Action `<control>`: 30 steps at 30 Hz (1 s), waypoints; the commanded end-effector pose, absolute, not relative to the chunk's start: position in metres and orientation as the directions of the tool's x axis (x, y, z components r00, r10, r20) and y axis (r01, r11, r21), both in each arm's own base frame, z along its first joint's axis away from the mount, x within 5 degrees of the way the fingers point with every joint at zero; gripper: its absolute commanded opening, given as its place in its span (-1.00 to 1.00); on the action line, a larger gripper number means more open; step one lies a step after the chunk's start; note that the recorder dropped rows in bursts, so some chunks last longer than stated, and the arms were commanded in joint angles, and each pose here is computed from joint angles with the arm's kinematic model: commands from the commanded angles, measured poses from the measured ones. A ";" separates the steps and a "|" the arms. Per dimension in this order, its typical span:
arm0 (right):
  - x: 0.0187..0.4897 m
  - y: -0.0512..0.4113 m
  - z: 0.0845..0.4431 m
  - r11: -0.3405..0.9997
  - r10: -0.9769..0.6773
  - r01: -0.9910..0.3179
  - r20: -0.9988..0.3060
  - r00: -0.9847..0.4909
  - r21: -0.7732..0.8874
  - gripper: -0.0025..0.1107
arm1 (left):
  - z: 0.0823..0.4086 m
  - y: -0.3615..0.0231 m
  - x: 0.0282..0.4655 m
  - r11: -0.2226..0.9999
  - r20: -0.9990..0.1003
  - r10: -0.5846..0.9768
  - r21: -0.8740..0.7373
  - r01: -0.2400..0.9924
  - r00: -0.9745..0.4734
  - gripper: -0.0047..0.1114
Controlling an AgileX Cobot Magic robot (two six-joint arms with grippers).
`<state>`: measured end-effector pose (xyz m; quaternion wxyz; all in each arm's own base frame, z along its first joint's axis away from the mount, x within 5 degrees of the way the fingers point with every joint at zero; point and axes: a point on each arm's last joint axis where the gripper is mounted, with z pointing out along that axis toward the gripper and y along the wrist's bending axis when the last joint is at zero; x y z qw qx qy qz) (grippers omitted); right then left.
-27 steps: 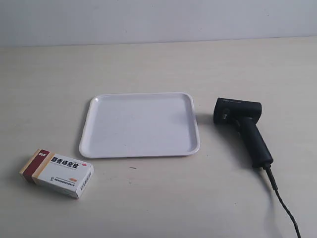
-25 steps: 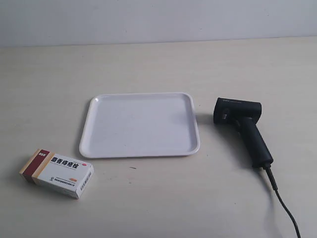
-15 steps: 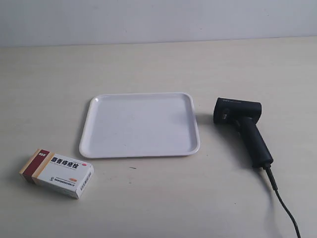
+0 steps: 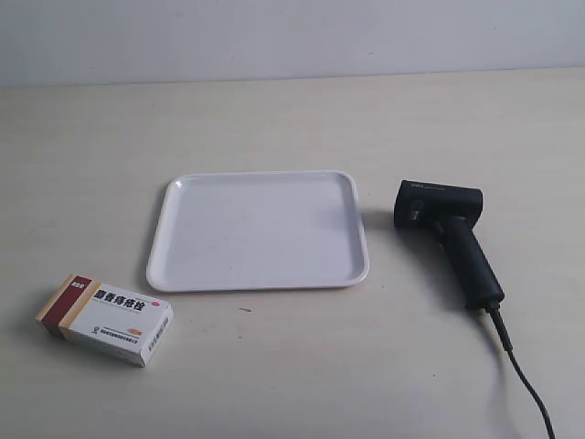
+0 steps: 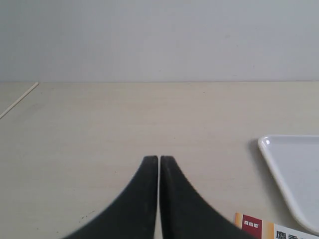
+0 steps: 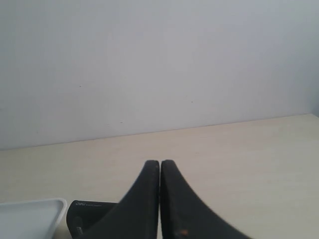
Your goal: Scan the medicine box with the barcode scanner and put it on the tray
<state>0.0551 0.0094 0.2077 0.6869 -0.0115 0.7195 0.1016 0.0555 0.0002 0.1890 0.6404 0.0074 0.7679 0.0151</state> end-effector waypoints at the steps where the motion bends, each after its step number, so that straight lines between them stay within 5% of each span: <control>1: 0.055 0.009 0.207 0.981 0.120 -0.150 -0.992 -0.045 0.126 -0.93 | 0.190 0.000 0.055 0.999 -0.985 0.029 0.031 -0.014 -0.171 -0.85; 7: 0.055 0.009 0.208 0.981 0.121 -0.150 -0.992 -0.040 0.126 -0.93 | 0.191 0.000 0.055 1.000 -0.988 0.006 0.009 -0.015 -0.153 -0.85; 14: 0.055 0.010 0.208 0.959 0.230 -0.159 -0.972 -0.056 0.236 -0.93 | 0.211 0.001 0.056 0.869 -0.867 -0.494 -0.494 0.012 0.072 -0.85; 20: 0.055 0.011 0.210 0.912 0.369 -0.168 -0.928 -0.060 0.374 -0.93 | 0.269 -0.001 0.046 0.900 -0.882 -0.437 -0.430 0.075 0.178 -0.90; 26: 0.055 0.011 0.210 0.913 0.366 -0.168 -0.929 -0.060 0.371 -0.93 | 0.324 -0.011 0.075 0.960 -0.956 -0.253 -0.267 0.083 -0.149 -0.92; 30: 0.055 0.011 0.210 0.913 0.366 -0.168 -0.929 -0.060 0.371 -0.93 | 0.322 -0.022 0.118 0.964 -0.844 -0.058 -0.186 0.189 -0.533 -0.92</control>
